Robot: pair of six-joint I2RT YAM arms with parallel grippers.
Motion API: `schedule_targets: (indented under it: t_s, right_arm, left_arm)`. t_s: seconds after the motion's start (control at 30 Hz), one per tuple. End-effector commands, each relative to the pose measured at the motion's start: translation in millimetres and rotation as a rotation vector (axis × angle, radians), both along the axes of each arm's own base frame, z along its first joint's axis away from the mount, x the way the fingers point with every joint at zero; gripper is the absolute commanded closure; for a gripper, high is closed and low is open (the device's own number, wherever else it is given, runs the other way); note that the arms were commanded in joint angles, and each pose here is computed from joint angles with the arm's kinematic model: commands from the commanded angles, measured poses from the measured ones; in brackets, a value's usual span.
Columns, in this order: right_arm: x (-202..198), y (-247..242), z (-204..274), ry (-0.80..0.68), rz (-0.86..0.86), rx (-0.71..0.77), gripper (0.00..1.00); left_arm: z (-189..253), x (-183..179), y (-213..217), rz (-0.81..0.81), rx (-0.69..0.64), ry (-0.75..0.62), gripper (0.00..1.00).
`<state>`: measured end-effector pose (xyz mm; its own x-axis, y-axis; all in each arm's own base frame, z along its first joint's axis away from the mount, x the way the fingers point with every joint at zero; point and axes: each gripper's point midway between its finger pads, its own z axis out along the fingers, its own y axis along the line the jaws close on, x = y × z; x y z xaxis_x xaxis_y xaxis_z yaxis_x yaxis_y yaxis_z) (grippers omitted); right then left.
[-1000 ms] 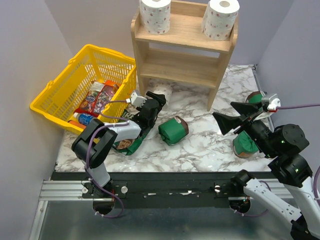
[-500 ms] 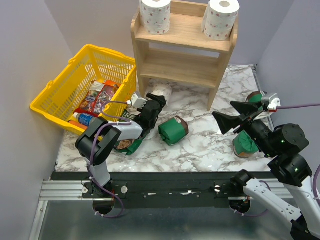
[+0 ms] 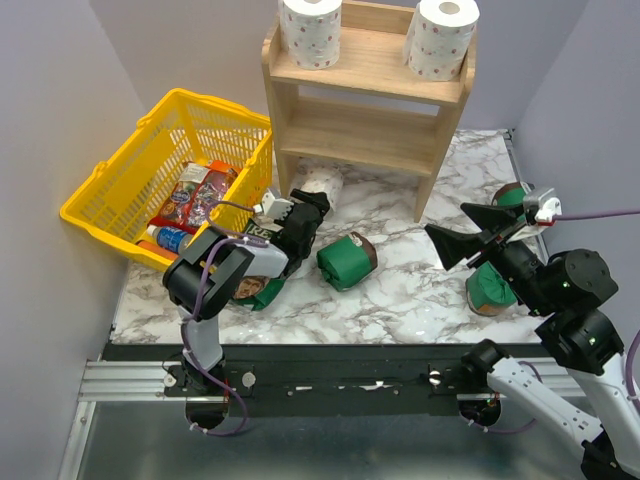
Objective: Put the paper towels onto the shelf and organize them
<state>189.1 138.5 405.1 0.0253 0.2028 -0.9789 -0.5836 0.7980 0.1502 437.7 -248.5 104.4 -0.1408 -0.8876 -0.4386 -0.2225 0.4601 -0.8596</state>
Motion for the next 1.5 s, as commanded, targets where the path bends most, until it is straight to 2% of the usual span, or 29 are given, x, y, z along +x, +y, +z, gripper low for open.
schedule_targets:
  t_s: [0.0,0.27,0.5,0.57,0.67,0.7,0.83,1.13,1.4,1.47]
  right_arm:
    - [-2,-1,1,-0.026,0.002,-0.007,0.02]
    - [2,2,-6,-0.013,0.003,-0.02,0.02]
    - [5,3,-8,-0.011,0.003,-0.028,0.02]
    - [6,3,-9,-0.009,0.001,-0.033,0.02]
    - [7,4,-11,-0.004,-0.002,-0.037,0.02]
    - [7,4,-11,-0.004,-0.001,-0.036,0.02]
    - [8,6,-11,0.002,0.006,-0.034,0.02]
    - [1,0,1,-0.039,0.0,-0.029,0.02]
    - [-6,-19,21,-0.102,-0.06,-0.055,0.01]
    - [-12,-22,29,-0.117,-0.06,-0.05,0.01]
  left_arm:
    - [-13,8,15,0.068,-0.033,-0.008,0.25]
    - [-9,18,9,0.034,-0.057,-0.087,0.27]
    - [-13,23,7,0.02,-0.069,-0.12,0.32]
    - [-11,25,5,0.012,-0.077,-0.139,0.35]
    - [-9,27,5,0.005,-0.077,-0.159,0.44]
    - [-7,27,4,-0.001,-0.07,-0.167,0.51]
    - [10,20,8,-0.021,-0.043,-0.214,0.62]
    - [72,2,9,-0.111,0.122,-0.281,0.72]
    - [133,-31,-8,-0.266,0.454,-0.241,0.75]
    - [147,-42,-1,-0.254,0.529,-0.178,0.76]
